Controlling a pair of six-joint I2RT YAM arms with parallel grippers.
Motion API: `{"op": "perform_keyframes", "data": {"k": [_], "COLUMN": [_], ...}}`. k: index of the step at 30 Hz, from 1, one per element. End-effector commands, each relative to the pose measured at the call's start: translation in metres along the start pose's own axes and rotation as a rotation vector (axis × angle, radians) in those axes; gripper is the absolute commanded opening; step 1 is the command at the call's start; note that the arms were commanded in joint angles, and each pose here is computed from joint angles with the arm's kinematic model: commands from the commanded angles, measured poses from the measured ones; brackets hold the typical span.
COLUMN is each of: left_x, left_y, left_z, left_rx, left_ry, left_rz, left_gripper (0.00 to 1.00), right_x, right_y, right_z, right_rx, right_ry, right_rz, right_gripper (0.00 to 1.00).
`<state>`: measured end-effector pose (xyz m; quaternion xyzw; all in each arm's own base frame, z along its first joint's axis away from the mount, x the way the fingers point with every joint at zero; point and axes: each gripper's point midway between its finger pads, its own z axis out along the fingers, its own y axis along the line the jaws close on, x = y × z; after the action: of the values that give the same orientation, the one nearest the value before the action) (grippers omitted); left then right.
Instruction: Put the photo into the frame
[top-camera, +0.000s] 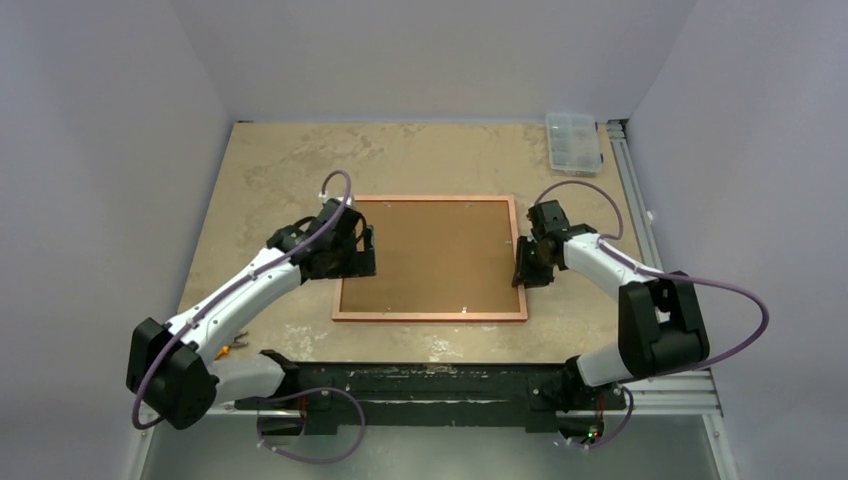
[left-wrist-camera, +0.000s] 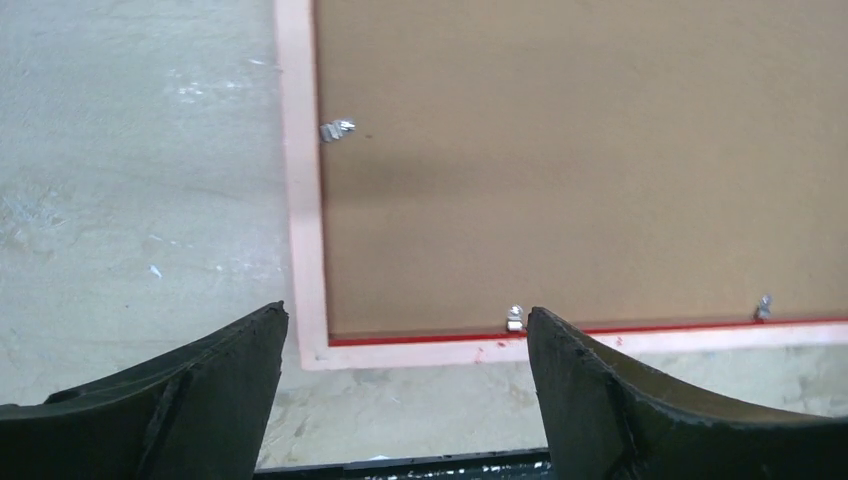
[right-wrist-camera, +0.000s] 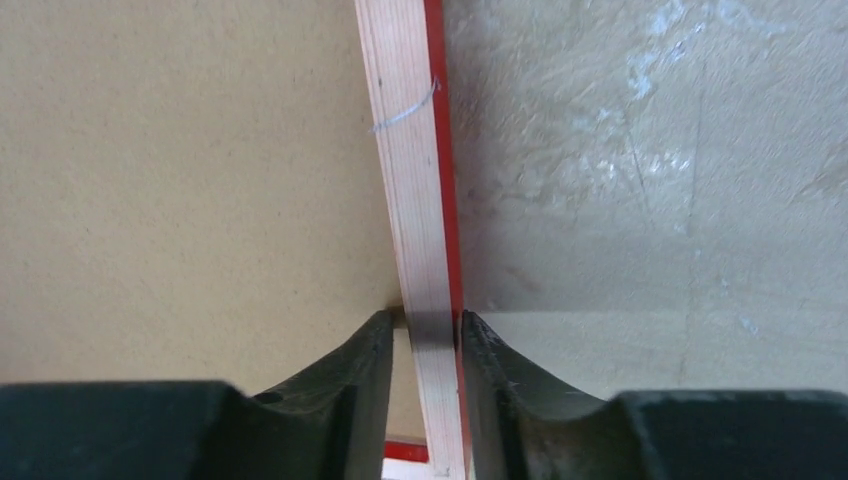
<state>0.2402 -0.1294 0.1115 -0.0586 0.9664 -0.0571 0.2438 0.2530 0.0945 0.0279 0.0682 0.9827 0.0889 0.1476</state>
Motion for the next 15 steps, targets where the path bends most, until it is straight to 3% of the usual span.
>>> {"op": "perform_keyframes", "data": {"k": [1,2,5,15], "left_x": [0.000,0.002,0.009,0.042], "left_y": [-0.023,-0.031,-0.054,-0.122], "left_z": [-0.023,-0.027,-0.034,-0.053], "left_rx": [0.046,0.071,0.139,0.214], "left_ry": [-0.099,-0.114,-0.136,-0.262], "left_rz": [0.181,0.212,0.302,0.655], "left_gripper": [0.94,0.99,1.00,0.98], "right_x": [0.008,0.009,0.005,-0.033], "right_y": [0.007,0.007,0.010,0.034], "right_z": [-0.008,-0.007,-0.008,-0.057], "right_rx": [-0.030,-0.029,-0.037,-0.085], "right_ry": [0.008,0.010,0.013,-0.041], "right_rz": [-0.005,-0.006,-0.016,-0.061], "right_gripper": [0.23,0.17,0.01,0.00]}}
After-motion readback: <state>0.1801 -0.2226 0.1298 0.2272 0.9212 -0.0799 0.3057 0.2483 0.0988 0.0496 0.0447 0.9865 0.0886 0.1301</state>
